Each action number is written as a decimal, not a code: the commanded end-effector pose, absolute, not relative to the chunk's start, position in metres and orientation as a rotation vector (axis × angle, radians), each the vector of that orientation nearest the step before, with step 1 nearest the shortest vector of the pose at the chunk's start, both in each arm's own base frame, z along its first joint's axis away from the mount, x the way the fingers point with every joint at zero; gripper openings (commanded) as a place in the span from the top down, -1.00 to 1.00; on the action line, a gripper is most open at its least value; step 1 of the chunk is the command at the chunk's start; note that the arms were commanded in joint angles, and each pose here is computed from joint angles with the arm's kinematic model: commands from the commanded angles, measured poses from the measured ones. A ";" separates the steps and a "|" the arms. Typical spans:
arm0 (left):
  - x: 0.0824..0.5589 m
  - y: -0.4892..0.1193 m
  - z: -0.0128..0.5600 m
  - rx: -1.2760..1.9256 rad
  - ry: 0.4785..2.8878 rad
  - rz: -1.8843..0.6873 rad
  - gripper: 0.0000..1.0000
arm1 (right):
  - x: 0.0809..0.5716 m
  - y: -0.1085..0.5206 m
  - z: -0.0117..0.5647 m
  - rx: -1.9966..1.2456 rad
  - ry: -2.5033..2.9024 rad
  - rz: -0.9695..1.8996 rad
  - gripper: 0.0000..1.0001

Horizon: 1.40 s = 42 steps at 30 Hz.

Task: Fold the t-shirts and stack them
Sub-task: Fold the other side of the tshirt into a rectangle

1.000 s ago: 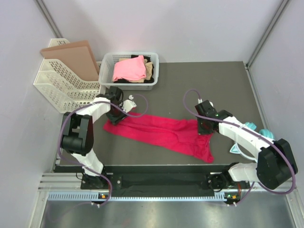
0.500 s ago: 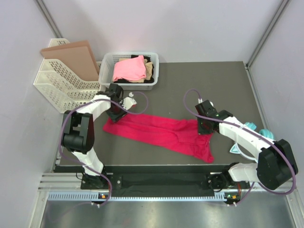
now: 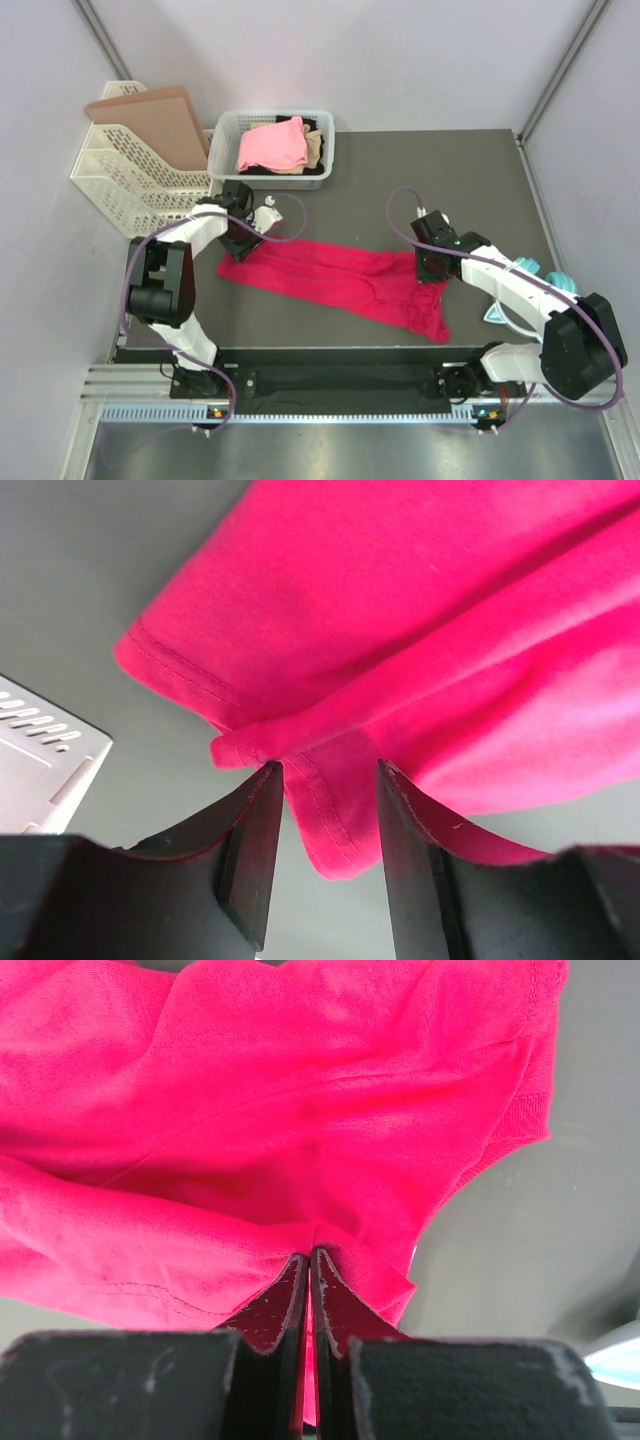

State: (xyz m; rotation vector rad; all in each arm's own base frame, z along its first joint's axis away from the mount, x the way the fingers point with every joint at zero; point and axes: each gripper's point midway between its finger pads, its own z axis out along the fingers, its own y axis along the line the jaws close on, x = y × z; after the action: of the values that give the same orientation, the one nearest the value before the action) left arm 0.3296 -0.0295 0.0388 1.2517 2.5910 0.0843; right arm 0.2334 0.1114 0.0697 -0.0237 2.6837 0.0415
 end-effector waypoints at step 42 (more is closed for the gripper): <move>0.277 0.013 0.003 1.061 2.587 0.203 0.06 | 0.224 0.155 0.123 0.110 2.574 0.536 -0.43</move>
State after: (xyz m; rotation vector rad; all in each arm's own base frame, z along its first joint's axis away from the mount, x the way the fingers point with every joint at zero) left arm 0.2847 -0.0041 0.0211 1.0686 2.5336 0.1837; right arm 0.2549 0.1359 0.1482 0.0786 2.4868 0.3526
